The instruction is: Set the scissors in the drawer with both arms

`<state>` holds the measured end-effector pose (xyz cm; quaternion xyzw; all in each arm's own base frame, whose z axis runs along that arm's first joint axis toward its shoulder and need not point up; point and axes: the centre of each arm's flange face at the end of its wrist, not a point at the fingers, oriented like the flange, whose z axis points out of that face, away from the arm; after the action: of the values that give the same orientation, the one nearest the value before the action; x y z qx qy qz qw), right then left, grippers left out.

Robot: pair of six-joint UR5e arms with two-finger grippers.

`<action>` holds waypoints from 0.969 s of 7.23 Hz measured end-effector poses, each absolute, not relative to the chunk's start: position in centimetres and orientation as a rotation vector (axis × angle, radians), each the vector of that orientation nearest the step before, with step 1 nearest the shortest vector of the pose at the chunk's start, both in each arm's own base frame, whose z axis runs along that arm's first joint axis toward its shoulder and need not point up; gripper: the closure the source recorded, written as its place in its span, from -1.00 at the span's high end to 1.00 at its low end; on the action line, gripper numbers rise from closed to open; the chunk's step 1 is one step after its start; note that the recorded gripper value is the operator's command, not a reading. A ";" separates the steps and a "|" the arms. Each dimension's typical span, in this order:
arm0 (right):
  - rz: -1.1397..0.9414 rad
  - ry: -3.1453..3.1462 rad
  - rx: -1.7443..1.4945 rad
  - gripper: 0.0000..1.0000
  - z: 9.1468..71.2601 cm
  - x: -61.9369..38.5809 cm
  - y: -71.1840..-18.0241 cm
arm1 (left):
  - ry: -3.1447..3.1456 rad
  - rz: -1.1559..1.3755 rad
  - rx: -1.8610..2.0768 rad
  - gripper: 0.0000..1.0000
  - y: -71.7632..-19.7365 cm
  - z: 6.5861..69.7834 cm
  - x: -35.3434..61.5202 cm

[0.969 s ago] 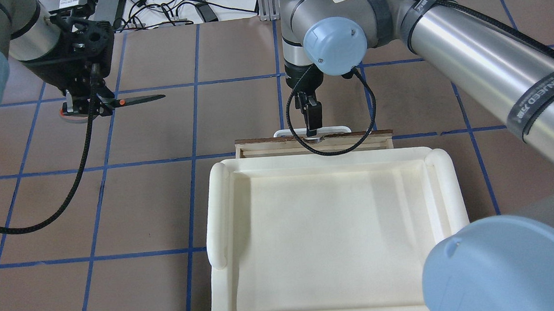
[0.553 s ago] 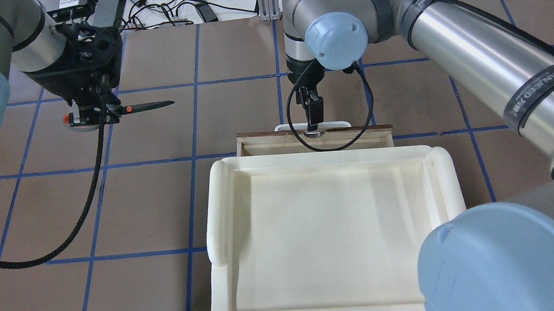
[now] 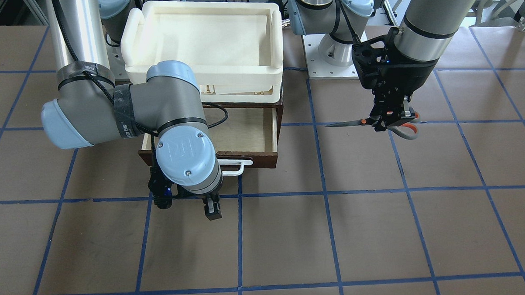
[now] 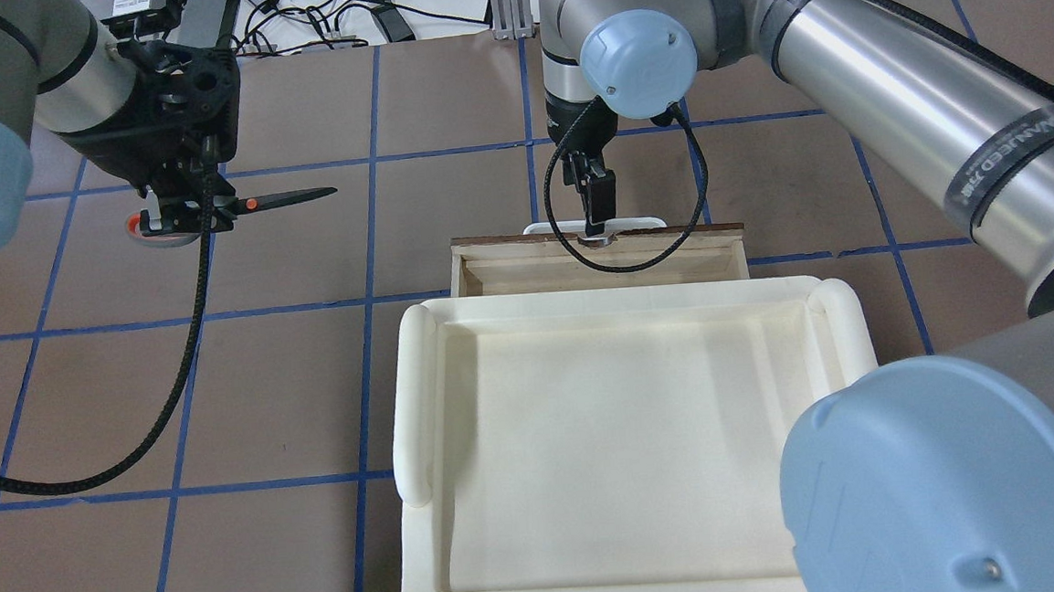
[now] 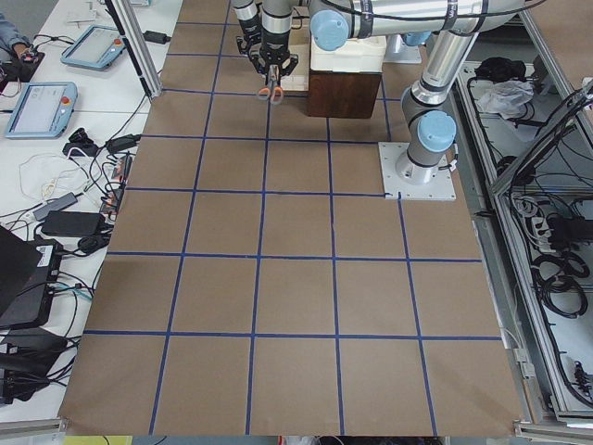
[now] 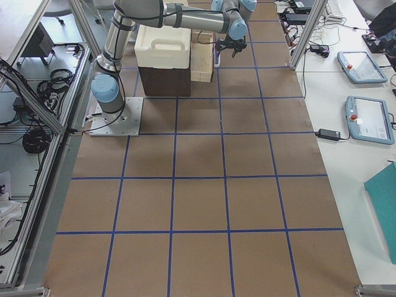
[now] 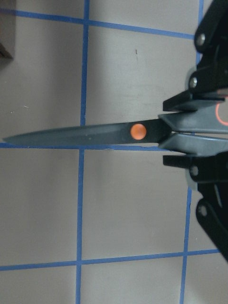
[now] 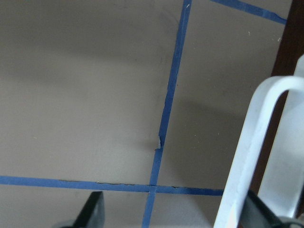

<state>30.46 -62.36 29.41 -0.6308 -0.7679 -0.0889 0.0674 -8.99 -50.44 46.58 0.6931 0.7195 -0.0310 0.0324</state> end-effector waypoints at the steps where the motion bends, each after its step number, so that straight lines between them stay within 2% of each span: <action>1: -0.266 -2.324 -1.895 1.00 29.5 30.3 -62.8 | 2.218 -0.094 2.132 -1.00 -50.6 46.4 -9.0; 7: -0.254 -2.359 -1.889 1.00 29.5 29.4 -65.0 | 2.234 -0.068 2.112 -1.00 -50.7 45.9 -8.8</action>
<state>29.45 -64.97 29.51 -0.6220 -0.7766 -0.0838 0.0546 -8.82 -50.70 45.90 0.6865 0.7260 -0.0220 0.0333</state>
